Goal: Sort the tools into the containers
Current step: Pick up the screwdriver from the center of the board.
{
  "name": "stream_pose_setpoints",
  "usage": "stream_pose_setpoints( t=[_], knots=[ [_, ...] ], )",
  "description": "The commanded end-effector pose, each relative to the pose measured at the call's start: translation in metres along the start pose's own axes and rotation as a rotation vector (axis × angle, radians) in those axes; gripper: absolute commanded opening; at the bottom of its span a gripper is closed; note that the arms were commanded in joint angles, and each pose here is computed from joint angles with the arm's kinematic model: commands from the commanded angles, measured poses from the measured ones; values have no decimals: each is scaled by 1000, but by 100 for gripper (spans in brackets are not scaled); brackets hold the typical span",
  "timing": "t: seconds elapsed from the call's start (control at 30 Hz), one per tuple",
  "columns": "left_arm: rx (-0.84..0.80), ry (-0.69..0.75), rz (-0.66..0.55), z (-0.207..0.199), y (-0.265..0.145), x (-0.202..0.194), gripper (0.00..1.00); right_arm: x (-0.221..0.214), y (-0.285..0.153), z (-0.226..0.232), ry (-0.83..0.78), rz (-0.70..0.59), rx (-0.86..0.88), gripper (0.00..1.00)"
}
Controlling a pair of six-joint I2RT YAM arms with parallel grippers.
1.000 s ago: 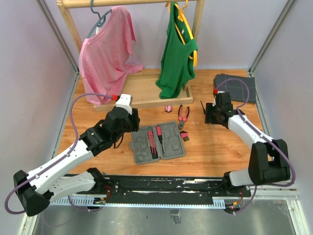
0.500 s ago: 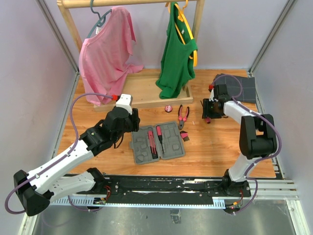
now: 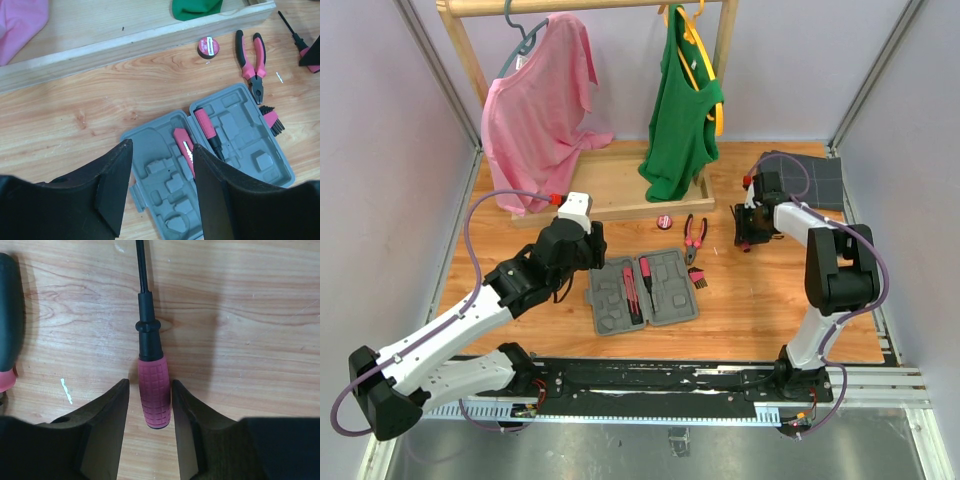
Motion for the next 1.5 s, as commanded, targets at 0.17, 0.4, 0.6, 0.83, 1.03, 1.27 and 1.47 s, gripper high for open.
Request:
stream_pose_setpoints(
  t=[0.17, 0.4, 0.6, 0.83, 1.03, 1.27, 1.47],
  knots=[
    [16, -5, -11, 2, 0, 4, 56, -9, -7, -8, 23, 31, -31, 24],
    [10, -14, -23, 1, -1, 7, 56, 4, -56, -5, 58, -167, -64, 13],
    [-41, -46, -59, -4, -9, 15, 57, 4, -105, 18, 137, -440, 50, 7],
    [-216, -189, -167, -22, -33, 38, 67, -11, -155, 61, 130, -653, 275, 3],
    [-374, -272, -237, -42, -49, 59, 70, -26, -190, 122, 156, -757, 640, 1],
    [-485, -306, -242, -59, -54, 65, 73, -47, -217, 188, 49, -791, 804, 2],
    [-530, -321, -217, -68, -49, 60, 73, -61, -230, 238, -22, -799, 937, 2]
  ],
)
Point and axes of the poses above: each gripper's point midway between its finger pads, its own y axis out along the fingers, its own z axis along the line the jaws close on, x = y × z, the point moved 4 cm from there along -y, back along the fingers, and after that the axes turned 7 degrees about -y, right-handed, at the moved point
